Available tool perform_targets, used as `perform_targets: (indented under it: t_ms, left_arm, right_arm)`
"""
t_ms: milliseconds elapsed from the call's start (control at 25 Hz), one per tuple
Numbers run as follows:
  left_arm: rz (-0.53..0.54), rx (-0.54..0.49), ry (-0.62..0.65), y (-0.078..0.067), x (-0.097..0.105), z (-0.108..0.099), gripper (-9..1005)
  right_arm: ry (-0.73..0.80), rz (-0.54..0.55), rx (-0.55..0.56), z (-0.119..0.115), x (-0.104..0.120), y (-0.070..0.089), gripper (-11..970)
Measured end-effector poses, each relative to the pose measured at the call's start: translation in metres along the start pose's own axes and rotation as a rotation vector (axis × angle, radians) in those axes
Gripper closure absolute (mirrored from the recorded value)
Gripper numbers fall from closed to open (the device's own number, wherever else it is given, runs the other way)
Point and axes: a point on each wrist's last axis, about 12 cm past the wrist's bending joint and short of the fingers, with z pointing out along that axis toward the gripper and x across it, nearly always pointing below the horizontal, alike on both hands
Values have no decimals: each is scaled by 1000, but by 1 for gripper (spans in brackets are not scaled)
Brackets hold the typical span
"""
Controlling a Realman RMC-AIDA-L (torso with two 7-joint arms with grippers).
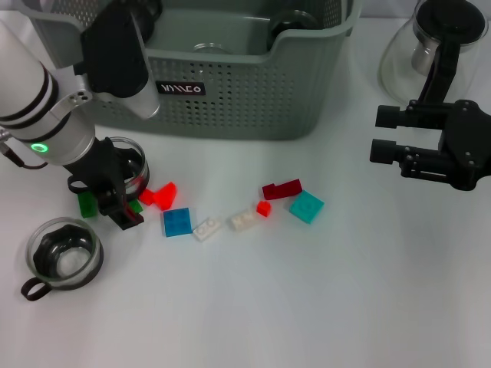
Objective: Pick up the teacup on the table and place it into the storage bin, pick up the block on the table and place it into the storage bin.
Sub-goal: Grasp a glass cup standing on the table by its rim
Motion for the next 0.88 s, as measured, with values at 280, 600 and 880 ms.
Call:
perform_targets:
  t_ms: [280, 600, 880]
  left_arm:
    - [-52, 0, 6, 3, -3, 2, 363]
    - [-63, -2, 8, 5, -2, 2, 513]
    - [-78, -6, 10, 5, 2, 0, 719]
  right_arm:
    - [-1, 2, -1, 0, 1, 0, 346]
    - [-1, 3, -2, 0, 1, 0, 346]
    - [-1, 2, -3, 0, 1, 0, 346]
